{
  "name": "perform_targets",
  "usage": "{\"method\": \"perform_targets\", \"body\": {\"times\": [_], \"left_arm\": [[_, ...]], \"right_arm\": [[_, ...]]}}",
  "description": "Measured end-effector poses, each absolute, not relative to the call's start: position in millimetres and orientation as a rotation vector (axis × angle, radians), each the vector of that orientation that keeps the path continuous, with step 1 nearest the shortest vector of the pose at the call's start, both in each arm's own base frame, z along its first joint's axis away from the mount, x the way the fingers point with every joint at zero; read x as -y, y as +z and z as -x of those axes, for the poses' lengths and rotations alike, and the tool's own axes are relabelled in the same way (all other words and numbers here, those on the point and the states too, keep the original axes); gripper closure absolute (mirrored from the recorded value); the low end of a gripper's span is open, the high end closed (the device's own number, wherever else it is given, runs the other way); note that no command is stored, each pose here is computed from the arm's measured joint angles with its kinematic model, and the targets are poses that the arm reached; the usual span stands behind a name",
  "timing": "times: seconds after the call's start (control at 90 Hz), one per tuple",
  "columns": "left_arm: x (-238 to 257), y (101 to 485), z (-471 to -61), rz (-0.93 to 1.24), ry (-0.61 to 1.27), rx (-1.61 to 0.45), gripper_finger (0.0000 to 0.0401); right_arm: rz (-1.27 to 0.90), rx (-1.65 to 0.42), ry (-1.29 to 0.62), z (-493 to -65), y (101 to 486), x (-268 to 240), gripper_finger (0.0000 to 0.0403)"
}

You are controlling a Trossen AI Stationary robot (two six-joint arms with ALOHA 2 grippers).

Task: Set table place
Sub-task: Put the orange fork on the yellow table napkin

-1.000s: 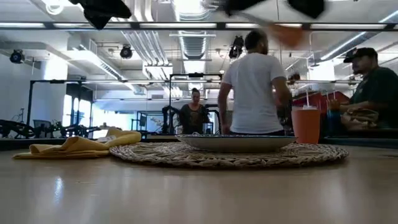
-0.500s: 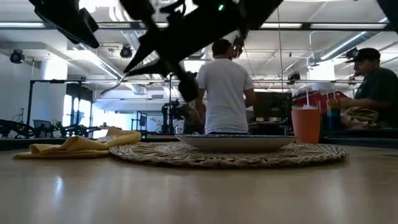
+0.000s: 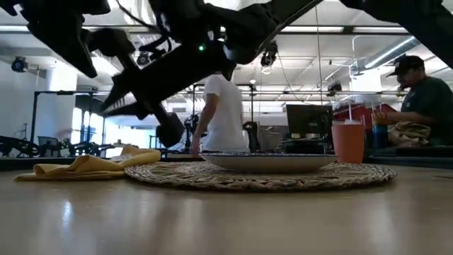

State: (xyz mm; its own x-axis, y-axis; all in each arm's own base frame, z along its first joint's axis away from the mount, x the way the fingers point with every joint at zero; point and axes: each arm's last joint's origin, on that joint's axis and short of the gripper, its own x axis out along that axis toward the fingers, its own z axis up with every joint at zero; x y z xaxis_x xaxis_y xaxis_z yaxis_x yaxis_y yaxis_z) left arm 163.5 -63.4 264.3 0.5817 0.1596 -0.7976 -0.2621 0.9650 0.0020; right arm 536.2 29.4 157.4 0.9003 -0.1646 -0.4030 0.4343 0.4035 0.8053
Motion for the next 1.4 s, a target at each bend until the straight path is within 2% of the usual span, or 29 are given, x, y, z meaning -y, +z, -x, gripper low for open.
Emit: {"method": "perform_targets", "body": {"times": [0.7, 1.178, 1.4], "left_arm": [[63.7, 264.3, -163.3, 0.116, 0.243, -0.919, 0.0382], [63.7, 264.3, -163.3, 0.115, 0.243, -0.919, 0.0382], [63.7, 264.3, -163.3, 0.115, 0.243, -0.919, 0.0382]], "right_arm": [[-1.192, -0.331, -0.468, -535.4, 143.3, -14.4, 0.0399], [-1.185, -0.325, -0.47, -535.5, 144.1, -12.3, 0.0295], [-1.012, -0.282, -0.414, -534.7, 167.8, -11.7, 0.0265]]}}
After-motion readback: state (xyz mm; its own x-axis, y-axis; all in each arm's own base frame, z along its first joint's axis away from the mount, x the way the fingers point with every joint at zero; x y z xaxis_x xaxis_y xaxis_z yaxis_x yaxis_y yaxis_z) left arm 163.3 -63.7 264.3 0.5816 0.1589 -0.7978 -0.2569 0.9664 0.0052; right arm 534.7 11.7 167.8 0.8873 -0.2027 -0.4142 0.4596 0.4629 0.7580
